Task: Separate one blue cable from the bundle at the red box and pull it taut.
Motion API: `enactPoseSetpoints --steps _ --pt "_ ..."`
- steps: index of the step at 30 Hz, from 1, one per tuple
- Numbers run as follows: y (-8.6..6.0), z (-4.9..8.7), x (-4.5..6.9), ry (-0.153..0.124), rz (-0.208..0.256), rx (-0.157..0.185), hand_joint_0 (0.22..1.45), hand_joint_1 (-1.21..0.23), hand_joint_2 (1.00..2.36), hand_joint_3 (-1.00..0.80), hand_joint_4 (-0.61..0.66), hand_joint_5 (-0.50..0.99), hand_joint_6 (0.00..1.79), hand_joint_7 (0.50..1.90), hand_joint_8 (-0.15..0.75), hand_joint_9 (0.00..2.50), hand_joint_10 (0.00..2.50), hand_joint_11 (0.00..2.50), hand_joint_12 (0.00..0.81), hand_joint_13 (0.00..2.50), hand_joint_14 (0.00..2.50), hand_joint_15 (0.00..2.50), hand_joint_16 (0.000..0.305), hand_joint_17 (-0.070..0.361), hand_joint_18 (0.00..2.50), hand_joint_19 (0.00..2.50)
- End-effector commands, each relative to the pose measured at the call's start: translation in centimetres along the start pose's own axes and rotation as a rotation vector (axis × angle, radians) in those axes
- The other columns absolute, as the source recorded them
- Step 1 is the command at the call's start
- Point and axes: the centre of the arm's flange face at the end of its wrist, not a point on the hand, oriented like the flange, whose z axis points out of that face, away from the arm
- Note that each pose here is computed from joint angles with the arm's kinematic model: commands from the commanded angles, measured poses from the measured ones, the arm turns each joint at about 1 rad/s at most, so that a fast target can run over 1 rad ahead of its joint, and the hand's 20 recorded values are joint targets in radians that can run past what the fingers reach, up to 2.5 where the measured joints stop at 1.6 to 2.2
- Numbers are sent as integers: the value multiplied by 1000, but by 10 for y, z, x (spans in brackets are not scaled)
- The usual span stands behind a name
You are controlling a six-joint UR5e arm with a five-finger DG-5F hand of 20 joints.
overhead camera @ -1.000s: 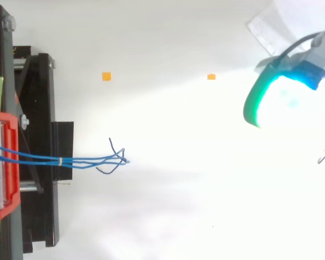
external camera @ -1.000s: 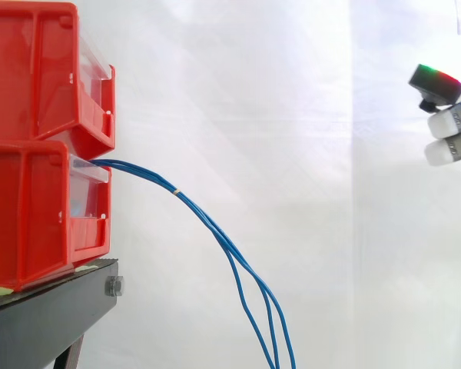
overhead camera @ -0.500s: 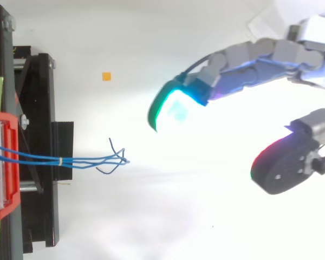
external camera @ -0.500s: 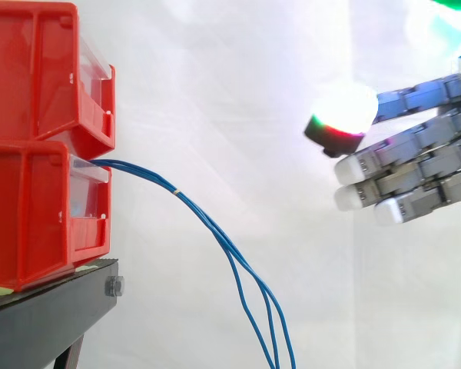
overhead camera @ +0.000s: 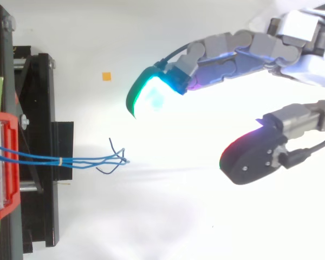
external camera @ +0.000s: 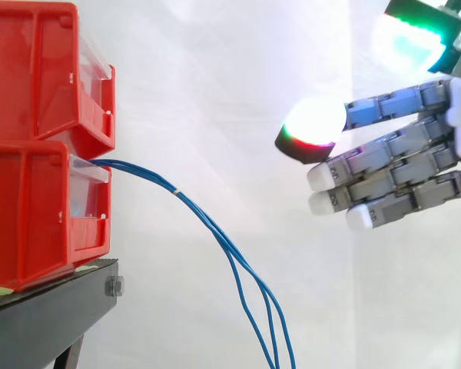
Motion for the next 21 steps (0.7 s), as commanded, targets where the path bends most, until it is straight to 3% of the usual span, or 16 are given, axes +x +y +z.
enactPoseSetpoints --steps 1,7,8,10,11,14,17,19,21 --pt "-9 9 5 -10 1 -15 544 -631 1000 -500 220 -196 502 714 275 547 0 24 344 440 0 16 49 110 342 335" --pt "-10 9 7 -29 -16 -14 545 -630 1000 -500 226 -194 502 721 275 558 0 35 347 455 1 30 49 111 353 341" --pt "-19 12 11 -28 -23 1 544 -631 1000 -500 225 -193 502 720 275 559 0 41 348 456 2 29 49 111 354 341" --pt "-24 13 12 -27 -23 5 545 -632 1000 -500 226 -192 502 722 277 562 0 48 347 460 2 34 49 111 356 349" --pt "-35 18 16 -23 -24 15 545 -631 1000 -500 226 -192 502 720 277 564 0 48 346 461 1 35 49 111 357 352" --pt "-32 20 17 -27 -20 5 545 -631 1000 -500 226 -191 502 720 275 569 0 50 345 467 1 46 49 110 362 358" --pt "-29 23 16 -51 -30 -7 545 -631 1000 -500 228 -191 502 722 279 575 0 47 347 480 1 53 49 111 370 372" --pt "-37 25 18 -57 -39 4 546 -630 1000 -500 228 -190 502 721 277 575 3 58 348 485 1 58 49 111 379 374" --pt "-62 30 22 -53 -44 35 545 -631 1000 -500 229 -189 502 724 280 579 2 59 350 494 2 60 49 110 384 373"
